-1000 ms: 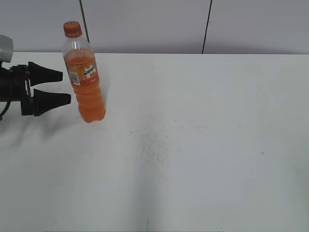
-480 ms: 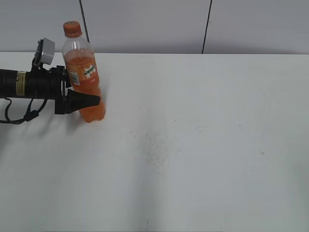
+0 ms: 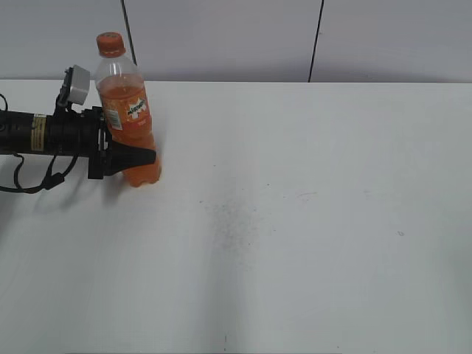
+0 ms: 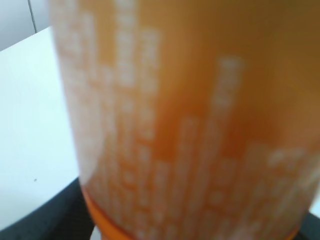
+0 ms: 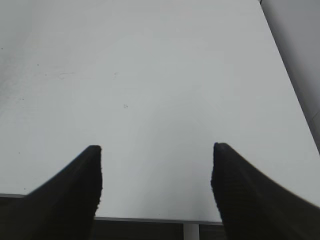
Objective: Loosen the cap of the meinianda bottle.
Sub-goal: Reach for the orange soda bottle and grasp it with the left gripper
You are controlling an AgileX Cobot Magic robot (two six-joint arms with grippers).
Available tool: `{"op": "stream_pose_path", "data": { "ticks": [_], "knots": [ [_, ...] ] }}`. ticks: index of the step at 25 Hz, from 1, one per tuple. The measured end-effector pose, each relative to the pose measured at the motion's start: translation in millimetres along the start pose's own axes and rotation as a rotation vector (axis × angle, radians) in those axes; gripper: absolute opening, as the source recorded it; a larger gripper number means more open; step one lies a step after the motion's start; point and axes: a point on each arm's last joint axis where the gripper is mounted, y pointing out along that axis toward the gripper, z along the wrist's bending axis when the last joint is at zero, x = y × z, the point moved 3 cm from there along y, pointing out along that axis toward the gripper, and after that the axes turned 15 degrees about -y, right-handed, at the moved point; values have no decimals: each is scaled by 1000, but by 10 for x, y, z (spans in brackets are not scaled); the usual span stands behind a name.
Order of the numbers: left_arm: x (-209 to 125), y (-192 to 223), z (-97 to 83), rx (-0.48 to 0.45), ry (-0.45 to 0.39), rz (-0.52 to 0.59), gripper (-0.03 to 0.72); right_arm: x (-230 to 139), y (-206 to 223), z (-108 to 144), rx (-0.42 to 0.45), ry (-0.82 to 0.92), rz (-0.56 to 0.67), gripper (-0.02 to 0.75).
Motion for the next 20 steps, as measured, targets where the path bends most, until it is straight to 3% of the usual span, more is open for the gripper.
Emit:
{"op": "stream_pose_path", "data": {
  "ticks": [7, 12, 20],
  "knots": [
    [-25, 9, 11, -3, -2, 6, 484, 0, 0, 0, 0, 0, 0, 514],
    [-30, 9, -1, -12, 2, 10, 411, 0, 0, 0, 0, 0, 0, 514],
    [5, 61, -63, -7, 6, 27, 411, 0, 0, 0, 0, 0, 0, 514]
  ]
}}
